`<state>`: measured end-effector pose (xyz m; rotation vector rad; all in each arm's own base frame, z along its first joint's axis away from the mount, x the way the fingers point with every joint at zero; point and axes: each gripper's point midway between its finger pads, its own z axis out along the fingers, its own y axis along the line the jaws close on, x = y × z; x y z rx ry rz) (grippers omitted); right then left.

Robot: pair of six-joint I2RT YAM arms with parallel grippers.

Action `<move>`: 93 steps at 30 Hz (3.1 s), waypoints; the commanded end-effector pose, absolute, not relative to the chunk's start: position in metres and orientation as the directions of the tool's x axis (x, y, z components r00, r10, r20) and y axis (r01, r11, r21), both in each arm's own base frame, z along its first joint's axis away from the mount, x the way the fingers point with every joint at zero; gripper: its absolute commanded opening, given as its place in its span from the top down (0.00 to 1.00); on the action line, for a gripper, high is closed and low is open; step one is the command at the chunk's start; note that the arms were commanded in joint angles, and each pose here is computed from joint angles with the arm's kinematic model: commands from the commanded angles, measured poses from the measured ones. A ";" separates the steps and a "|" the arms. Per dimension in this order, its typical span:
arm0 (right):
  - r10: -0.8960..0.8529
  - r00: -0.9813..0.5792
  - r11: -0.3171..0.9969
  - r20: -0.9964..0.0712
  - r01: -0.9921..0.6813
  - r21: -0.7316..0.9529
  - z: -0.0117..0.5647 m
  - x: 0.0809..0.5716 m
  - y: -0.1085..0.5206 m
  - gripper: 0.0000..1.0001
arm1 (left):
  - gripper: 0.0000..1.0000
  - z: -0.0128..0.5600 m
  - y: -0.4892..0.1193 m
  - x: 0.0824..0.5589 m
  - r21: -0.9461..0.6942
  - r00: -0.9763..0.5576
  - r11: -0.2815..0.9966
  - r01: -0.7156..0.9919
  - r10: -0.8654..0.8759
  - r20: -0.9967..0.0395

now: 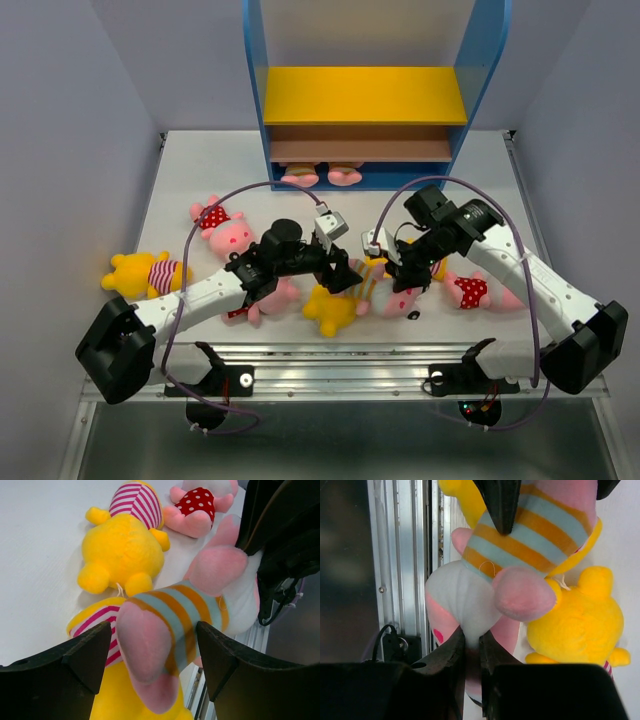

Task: Place and organize the stuffed toys onto the shelf
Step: Pass the stuffed toy from the right arm to the left, then place the stuffed toy onto shelf

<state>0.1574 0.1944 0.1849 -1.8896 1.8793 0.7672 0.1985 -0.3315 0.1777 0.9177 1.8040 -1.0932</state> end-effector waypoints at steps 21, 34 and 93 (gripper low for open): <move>-0.737 0.020 -0.065 -0.675 -0.997 0.042 0.196 0.154 0.201 0.92 | 0.84 0.212 -0.348 0.163 -0.366 -0.379 0.112 0.924 0.145 -0.914; -0.685 -0.071 0.185 -0.725 -0.979 -0.079 0.218 0.192 0.200 0.20 | 1.00 0.208 -0.330 0.170 -0.519 -0.542 0.278 0.809 0.010 -0.840; 0.134 -0.194 0.981 -0.972 -0.110 0.158 0.258 0.337 0.029 0.00 | 1.00 0.170 -0.398 0.377 -0.958 -0.392 0.262 -0.117 -0.898 -0.197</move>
